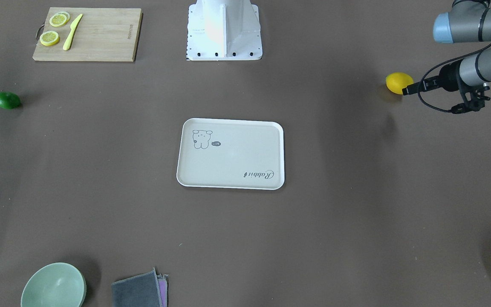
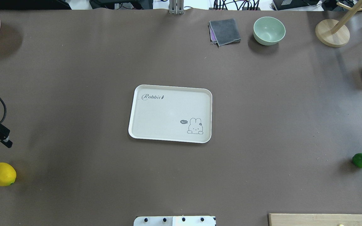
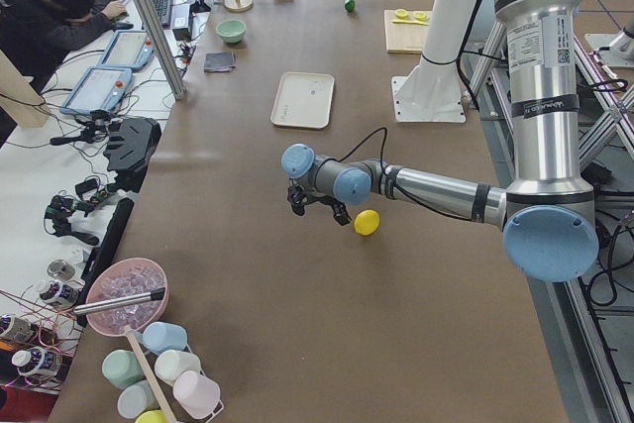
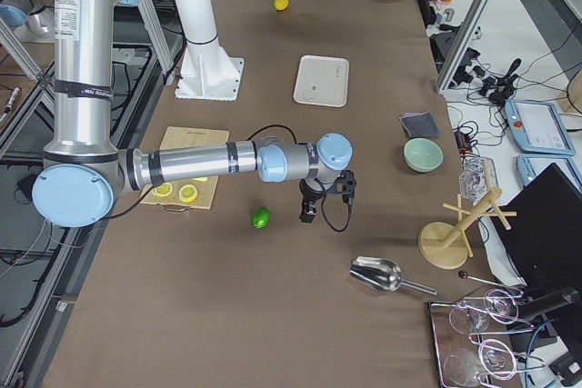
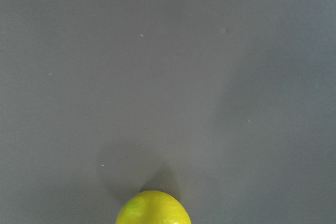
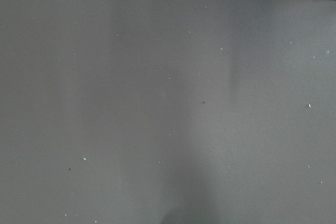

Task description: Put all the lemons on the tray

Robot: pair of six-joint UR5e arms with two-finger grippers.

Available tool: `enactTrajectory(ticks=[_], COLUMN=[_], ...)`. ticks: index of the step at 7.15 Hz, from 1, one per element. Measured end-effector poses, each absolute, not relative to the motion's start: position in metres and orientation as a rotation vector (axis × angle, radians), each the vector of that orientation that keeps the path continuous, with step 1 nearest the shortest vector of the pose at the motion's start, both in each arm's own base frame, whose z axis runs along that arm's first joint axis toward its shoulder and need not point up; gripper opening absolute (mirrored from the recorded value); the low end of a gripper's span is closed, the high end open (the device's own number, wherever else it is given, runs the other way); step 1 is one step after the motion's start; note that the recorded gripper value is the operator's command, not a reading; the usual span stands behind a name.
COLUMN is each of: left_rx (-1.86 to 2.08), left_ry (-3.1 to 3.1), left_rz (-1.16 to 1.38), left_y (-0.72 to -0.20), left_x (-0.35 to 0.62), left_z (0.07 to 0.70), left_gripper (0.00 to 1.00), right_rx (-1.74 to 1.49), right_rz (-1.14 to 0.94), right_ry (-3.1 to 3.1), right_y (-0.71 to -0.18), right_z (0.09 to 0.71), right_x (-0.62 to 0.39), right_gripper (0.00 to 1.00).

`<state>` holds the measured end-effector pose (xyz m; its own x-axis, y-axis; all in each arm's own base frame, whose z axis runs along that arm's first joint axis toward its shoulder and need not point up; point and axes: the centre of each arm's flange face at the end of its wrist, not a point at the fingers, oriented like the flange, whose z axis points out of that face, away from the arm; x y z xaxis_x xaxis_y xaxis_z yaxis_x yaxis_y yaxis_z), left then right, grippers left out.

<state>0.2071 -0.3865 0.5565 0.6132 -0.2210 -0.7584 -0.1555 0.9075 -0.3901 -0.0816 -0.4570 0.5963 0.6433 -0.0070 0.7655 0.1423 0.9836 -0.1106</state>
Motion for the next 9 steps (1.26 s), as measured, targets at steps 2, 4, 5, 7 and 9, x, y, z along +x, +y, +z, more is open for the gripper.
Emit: enactTrajectory(ticks=[2, 4, 5, 7, 9], left_rx=[-0.337, -0.248, -0.204, -0.122, -0.048], left_ry=[0.883, 0.842, 0.819, 0.819, 0.843], left_rz=[0.144, 0.310, 0.382, 0.497, 0.577], left_y=[-0.339, -0.315, -0.311, -0.314, -0.326], left_x=[0.223, 0.216, 0.215, 0.215, 0.221], left_z=[0.548, 0.558, 0.563, 0.556, 0.539], left_gripper=[0.98, 0.96, 0.96, 0.97, 0.97], right_rx=[-0.165, -0.162, -0.161, -0.159, -0.160], right_rz=[-0.087, -0.090, -0.091, -0.095, -0.095], right_ry=[-0.869, -0.870, -0.870, -0.871, -0.871], right_y=[-0.457, -0.457, -0.457, -0.457, -0.457], right_z=[0.595, 0.594, 0.593, 0.591, 0.592], right_x=[-0.082, -0.082, -0.083, -0.084, -0.084], right_gripper=[1.00, 1.00, 1.00, 1.00, 1.00])
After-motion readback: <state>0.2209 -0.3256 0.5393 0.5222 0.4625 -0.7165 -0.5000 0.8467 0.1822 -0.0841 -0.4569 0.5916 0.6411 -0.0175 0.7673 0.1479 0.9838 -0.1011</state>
